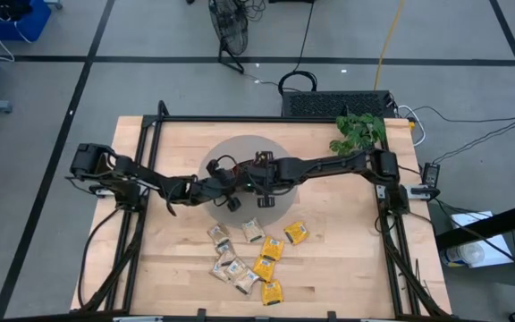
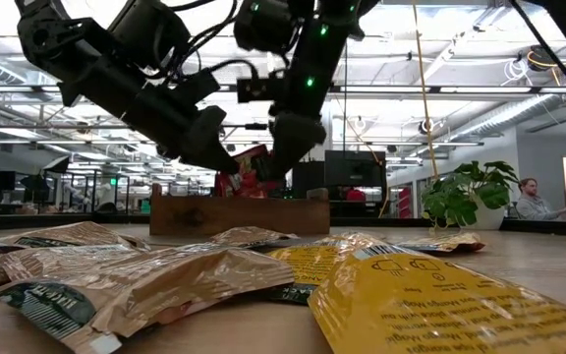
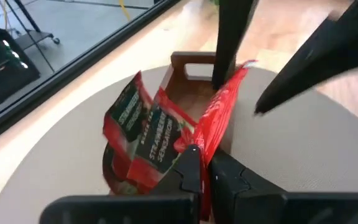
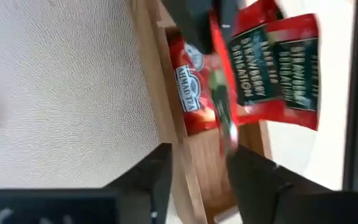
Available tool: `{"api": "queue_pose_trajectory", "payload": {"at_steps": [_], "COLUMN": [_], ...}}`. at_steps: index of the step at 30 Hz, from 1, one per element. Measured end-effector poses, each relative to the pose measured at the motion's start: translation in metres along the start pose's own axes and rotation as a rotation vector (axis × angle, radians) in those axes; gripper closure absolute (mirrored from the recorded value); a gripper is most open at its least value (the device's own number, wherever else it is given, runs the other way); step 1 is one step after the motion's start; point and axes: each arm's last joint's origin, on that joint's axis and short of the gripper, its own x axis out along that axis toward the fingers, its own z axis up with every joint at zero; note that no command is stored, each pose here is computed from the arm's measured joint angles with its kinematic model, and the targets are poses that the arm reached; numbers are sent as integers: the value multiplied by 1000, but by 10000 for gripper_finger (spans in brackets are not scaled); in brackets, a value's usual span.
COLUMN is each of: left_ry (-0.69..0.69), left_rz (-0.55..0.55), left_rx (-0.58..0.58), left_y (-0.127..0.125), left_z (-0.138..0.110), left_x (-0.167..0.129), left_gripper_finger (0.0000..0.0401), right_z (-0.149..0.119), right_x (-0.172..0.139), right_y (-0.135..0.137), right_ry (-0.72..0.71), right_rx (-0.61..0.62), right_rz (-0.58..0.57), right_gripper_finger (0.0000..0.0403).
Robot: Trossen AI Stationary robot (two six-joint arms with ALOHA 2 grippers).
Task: Pick & Place Tea
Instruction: Put the red tea bag into the wooden organizer
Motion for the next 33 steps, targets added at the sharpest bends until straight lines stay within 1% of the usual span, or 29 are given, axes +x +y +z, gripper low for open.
{"api": "queue_pose_trajectory", "payload": {"at_steps": [2,4,8,10,13,14,16,18,20,23,25,28,33], "left_ry": [-24,-93,-263,-333,-398,-409,-419,-421,-426,-435,-437,-432,-420], "left_rz": [-2,-27,-95,-119,-134,-136,-148,-156,-161,-169,-171,-173,-176], "left_rx": [-12,-25,-45,-45,-49,-50,-48,-46,-41,-27,-24,-21,-21], "left_y": [1,2,7,11,15,16,16,17,16,15,15,15,15], "left_z": [-5,-10,-22,-28,-33,-34,-33,-33,-31,-30,-30,-31,-32], "left_x": [-2,-7,-25,-35,-45,-46,-47,-47,-47,-47,-47,-47,-46], "left_gripper_finger": [390,390,390,390,390,390,390,390,390,390,390,390,390], "right_z": [-1,-1,-4,-7,-11,-13,-18,-27,-37,-53,-62,-68,-66], "right_x": [-9,-18,-29,-30,-29,-27,-24,-20,-17,-13,-11,-13,-15], "right_y": [-3,-6,-15,-18,-19,-17,-13,-10,-10,-10,-12,-16,-18], "right_ry": [-5,-16,-36,-93,-272,-347,-510,-645,-774,-895,-907,-905,-904], "right_rx": [22,35,51,62,40,27,13,13,25,55,77,109,113], "right_rz": [-1,-2,-8,8,123,172,231,225,172,114,106,85,84], "right_gripper_finger": [242,230,223,224,229,231,235,238,240,243,243,243,243]}}
